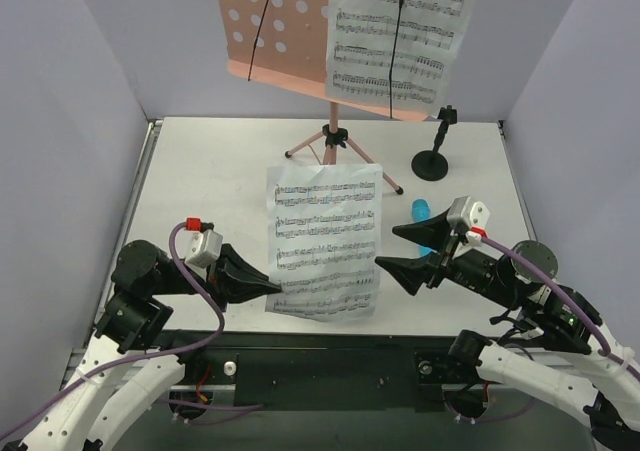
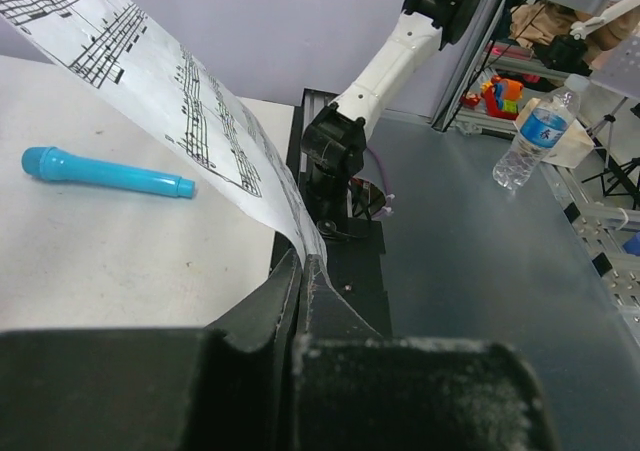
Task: Set up the instrument practice props
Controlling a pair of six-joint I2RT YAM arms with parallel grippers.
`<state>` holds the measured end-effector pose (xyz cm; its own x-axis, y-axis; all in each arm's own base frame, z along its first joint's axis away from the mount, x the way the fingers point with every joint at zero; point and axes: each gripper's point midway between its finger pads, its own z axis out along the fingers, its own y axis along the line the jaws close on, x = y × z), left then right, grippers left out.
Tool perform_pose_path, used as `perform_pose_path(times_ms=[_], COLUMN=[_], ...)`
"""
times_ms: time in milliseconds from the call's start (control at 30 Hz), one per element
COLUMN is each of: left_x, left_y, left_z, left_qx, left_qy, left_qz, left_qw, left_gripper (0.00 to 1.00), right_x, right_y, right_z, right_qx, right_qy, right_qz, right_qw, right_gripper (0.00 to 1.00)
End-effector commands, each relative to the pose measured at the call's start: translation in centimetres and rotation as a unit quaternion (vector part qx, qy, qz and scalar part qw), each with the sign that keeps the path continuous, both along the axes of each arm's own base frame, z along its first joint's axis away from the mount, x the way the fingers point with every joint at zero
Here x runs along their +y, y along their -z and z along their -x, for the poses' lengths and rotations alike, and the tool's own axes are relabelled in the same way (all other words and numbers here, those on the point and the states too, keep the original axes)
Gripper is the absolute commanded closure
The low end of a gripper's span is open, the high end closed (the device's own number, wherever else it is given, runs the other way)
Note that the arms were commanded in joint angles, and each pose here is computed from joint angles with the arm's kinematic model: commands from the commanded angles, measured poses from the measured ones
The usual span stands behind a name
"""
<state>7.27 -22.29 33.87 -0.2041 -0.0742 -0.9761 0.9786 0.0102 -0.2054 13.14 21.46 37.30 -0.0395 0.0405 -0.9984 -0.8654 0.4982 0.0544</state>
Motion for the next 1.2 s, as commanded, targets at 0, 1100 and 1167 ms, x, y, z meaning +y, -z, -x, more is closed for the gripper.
perform_pose_path(times_ms=[0, 1100, 1167], left_x=[0.1, 0.8, 0.5], left_y=[-1.9, -1.2, -1.7], left_z=[1.1, 2.3, 2.1], left_qx=[-0.038, -0.058, -0.064], left_qy=[0.027, 0.079, 0.086], left_qz=[0.019, -0.080, -0.074], left_qw=[0.999, 0.992, 0.992], left_gripper=[1.00, 1.00, 1.00], right_x=[-1.1, -0.5, 0.2], right_y=[-0.1, 3.3, 4.4], right_z=[-0.7, -10.1, -10.8], right_qx=[-0.002, 0.343, 0.375], right_qy=[0.033, -0.117, -0.119], right_qz=[-0.010, -0.407, -0.407], right_qw=[0.999, 0.838, 0.825], right_gripper=[0.39, 0.11, 0.10])
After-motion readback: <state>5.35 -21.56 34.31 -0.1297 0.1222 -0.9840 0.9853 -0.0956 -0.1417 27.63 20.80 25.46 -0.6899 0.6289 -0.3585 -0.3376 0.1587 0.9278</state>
